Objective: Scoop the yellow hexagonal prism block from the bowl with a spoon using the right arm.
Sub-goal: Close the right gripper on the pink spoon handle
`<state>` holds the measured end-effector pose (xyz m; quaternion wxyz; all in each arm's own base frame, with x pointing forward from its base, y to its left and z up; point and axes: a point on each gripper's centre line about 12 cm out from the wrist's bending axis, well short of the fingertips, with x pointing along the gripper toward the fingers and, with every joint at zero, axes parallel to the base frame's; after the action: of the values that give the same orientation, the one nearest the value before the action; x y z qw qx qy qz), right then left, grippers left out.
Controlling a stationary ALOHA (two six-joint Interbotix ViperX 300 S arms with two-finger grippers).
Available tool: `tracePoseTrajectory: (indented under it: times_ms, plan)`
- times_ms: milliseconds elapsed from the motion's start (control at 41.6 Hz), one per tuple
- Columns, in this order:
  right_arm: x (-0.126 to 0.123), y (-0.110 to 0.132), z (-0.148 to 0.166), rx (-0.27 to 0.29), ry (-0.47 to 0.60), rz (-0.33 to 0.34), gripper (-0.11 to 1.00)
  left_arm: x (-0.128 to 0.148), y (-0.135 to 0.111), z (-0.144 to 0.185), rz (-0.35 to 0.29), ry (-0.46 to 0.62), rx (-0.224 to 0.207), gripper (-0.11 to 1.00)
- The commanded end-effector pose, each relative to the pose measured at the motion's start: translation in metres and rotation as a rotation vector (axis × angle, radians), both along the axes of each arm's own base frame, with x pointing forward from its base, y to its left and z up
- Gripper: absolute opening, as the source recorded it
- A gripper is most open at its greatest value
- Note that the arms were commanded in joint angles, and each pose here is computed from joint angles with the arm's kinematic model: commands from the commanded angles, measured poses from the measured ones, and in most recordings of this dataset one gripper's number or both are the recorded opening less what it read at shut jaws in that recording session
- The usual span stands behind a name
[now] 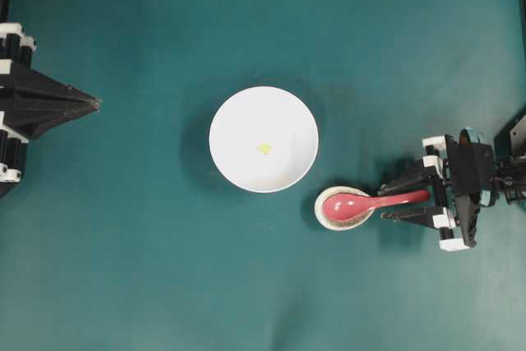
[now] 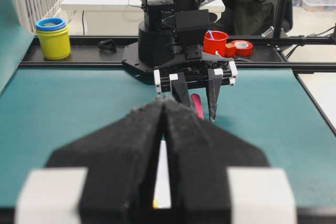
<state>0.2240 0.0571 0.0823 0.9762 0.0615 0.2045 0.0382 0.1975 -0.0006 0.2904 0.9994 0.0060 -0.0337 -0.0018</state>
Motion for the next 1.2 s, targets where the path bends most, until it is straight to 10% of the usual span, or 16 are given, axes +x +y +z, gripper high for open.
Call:
tracePoseTrajectory:
  times_ms: [0,385,1178]
  plan:
    - [0.003,0.002,0.004,0.008,-0.025,0.005,0.52,0.001,0.000,0.007,-0.002,-0.021,0.004,-0.01]
    - [0.005,0.002,0.008,0.013,-0.053,-0.002,0.22,0.003,0.000,0.004,-0.002,-0.011,0.003,-0.01]
    - [0.007,0.001,0.044,0.095,-0.022,-0.021,0.22,0.003,0.000,0.004,-0.002,-0.005,0.005,-0.01]
